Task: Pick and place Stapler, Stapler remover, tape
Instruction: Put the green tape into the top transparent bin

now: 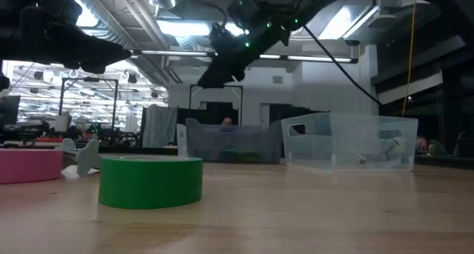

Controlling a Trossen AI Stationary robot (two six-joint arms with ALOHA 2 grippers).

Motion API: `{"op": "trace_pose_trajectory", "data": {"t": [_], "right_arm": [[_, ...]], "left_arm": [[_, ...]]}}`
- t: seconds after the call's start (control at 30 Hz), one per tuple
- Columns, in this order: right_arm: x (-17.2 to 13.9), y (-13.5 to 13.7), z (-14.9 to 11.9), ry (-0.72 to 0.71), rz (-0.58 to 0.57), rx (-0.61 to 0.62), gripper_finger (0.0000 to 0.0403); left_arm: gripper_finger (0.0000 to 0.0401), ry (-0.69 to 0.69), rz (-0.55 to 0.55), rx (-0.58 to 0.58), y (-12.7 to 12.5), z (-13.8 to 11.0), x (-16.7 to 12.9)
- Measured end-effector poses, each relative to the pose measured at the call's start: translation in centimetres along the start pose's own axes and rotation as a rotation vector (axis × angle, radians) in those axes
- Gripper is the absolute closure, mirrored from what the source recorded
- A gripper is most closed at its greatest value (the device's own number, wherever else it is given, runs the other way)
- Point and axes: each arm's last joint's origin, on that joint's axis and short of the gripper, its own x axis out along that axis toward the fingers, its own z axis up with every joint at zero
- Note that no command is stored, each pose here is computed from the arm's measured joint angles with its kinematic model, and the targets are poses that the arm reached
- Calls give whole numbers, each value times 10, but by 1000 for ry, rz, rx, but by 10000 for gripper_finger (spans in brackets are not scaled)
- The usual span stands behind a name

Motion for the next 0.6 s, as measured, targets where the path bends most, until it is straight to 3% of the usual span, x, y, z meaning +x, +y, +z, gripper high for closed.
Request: {"op": "trace_pose_trajectory", "data": {"t": [0.23,0.6], "right_arm": [[1,60,12,-31,222,-70,239],[-6,152,9,40,409,-182,239]], "left_arm": [[232,0,0,0,0,0,0],[232,0,0,0,0,0,0]]}}
